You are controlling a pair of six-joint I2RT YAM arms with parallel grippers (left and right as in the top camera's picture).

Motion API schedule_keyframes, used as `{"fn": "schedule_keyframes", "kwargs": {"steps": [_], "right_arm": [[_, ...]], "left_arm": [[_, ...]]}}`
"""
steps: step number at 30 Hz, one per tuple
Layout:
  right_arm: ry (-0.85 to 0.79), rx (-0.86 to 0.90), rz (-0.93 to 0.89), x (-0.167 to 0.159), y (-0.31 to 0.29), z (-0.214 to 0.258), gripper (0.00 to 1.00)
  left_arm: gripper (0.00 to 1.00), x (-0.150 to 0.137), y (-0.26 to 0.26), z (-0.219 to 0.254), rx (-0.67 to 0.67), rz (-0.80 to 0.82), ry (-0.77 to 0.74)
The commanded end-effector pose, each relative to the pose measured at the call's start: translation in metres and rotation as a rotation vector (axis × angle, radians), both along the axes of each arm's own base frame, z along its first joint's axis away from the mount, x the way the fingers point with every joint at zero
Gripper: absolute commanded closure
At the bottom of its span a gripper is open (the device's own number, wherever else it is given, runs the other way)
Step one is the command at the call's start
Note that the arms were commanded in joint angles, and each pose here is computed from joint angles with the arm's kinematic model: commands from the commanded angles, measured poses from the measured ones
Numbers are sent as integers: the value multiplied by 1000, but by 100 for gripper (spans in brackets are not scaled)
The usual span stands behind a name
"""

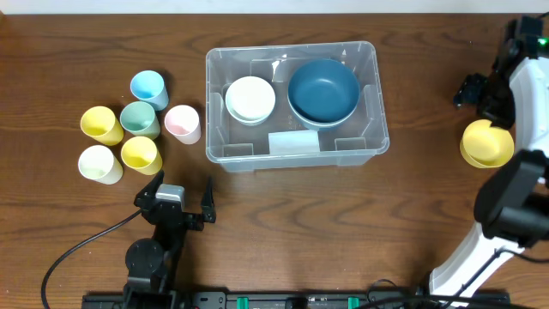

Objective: Pack container
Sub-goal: 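Move the right gripper to the yellow bowl and grip its rim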

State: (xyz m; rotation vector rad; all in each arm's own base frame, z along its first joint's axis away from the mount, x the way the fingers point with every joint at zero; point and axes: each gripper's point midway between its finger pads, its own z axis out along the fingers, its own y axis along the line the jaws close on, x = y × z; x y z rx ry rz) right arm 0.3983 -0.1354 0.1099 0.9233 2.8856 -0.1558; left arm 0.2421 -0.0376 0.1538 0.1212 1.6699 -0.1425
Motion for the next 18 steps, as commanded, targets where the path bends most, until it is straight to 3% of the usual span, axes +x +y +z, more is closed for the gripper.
{"fn": "schedule_keyframes", "kwargs": {"steps": [1,9,18], "right_arm": [[68,25,6,-3,1,-26,23],[127,43,-14,-9,-3,-54,36],[147,53,-36,-23,-7,-90,43]], "left_arm": [[2,-1,0,-15,7,-2,46],[2,-1,0,-15,7,-2,46],[2,-1,0,-15,7,-2,46]]}}
